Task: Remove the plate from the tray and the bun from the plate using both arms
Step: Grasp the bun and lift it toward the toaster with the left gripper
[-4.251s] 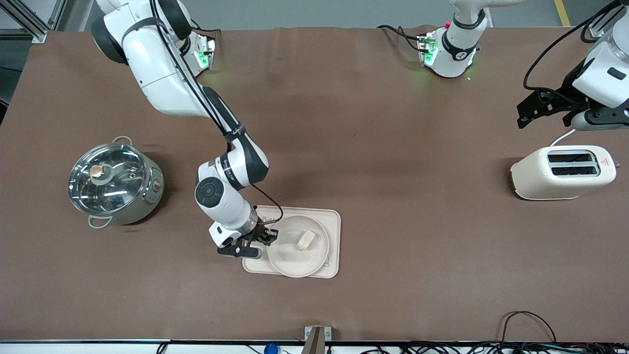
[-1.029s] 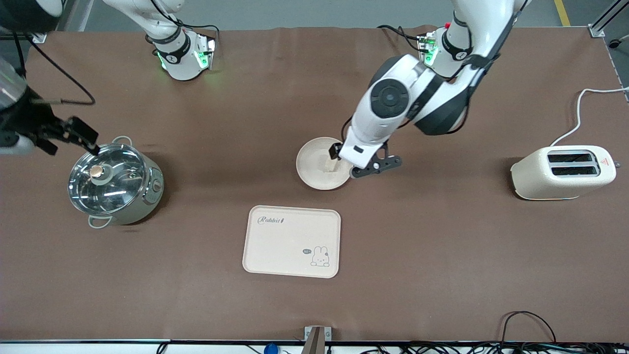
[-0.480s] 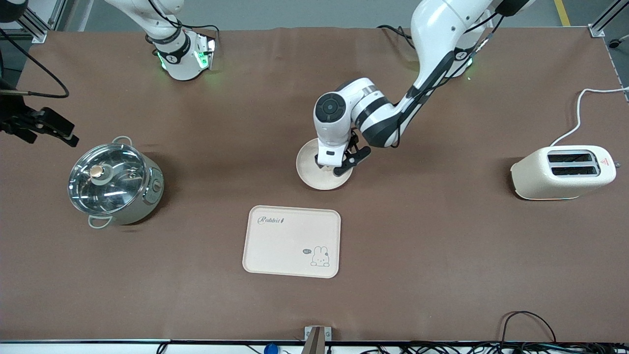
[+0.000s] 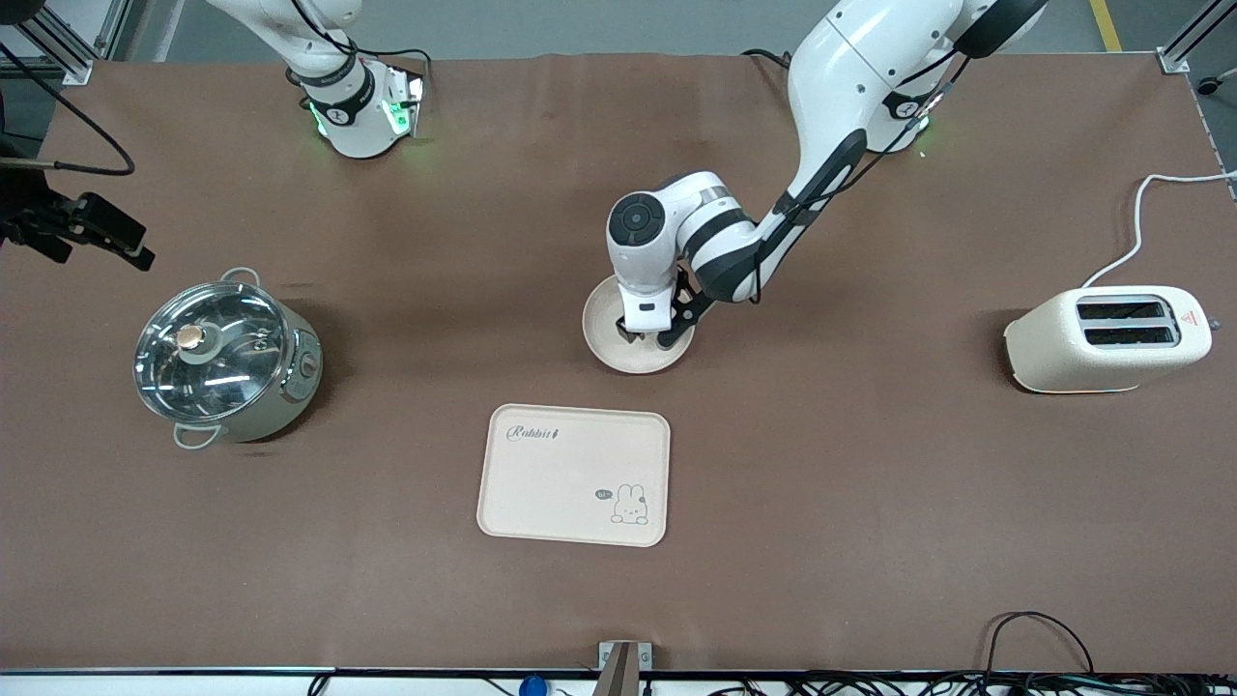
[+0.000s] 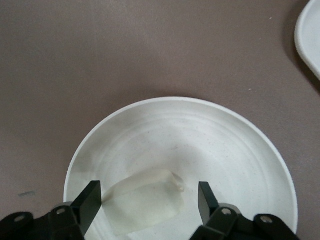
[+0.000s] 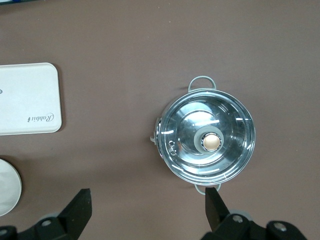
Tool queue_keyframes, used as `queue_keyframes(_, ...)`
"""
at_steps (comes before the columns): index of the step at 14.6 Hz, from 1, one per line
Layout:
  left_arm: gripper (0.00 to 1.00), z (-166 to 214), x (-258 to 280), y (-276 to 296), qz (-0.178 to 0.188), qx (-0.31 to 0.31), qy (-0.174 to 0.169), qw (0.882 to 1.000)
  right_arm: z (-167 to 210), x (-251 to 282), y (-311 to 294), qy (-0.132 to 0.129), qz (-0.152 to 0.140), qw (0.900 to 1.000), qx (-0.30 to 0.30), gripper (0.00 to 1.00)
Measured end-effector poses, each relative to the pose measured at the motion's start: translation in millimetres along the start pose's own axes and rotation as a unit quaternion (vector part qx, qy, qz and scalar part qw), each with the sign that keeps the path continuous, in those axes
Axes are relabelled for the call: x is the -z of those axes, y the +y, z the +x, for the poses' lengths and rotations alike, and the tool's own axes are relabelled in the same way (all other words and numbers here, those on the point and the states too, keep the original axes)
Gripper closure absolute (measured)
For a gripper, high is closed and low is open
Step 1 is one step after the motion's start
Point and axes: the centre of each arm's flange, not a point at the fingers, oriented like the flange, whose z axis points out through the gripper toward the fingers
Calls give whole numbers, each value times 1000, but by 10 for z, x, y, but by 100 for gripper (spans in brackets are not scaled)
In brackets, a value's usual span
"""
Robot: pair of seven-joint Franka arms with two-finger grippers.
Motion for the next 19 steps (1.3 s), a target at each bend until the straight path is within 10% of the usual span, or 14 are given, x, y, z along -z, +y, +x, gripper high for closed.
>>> queue_keyframes(5,22,-62,-216,-70,6,1,-8,1000,-23,15,35,5,0,1000,-3,0)
queue_keyframes(13,81,-63,-146,-38,-4,1,-9,1000,-2,-12,13,11,1,1000,-2,0)
queue_keyframes(19,82,621,600,43,-7,0,26,1000,-18,-12,-156,12,3,1000,16,0)
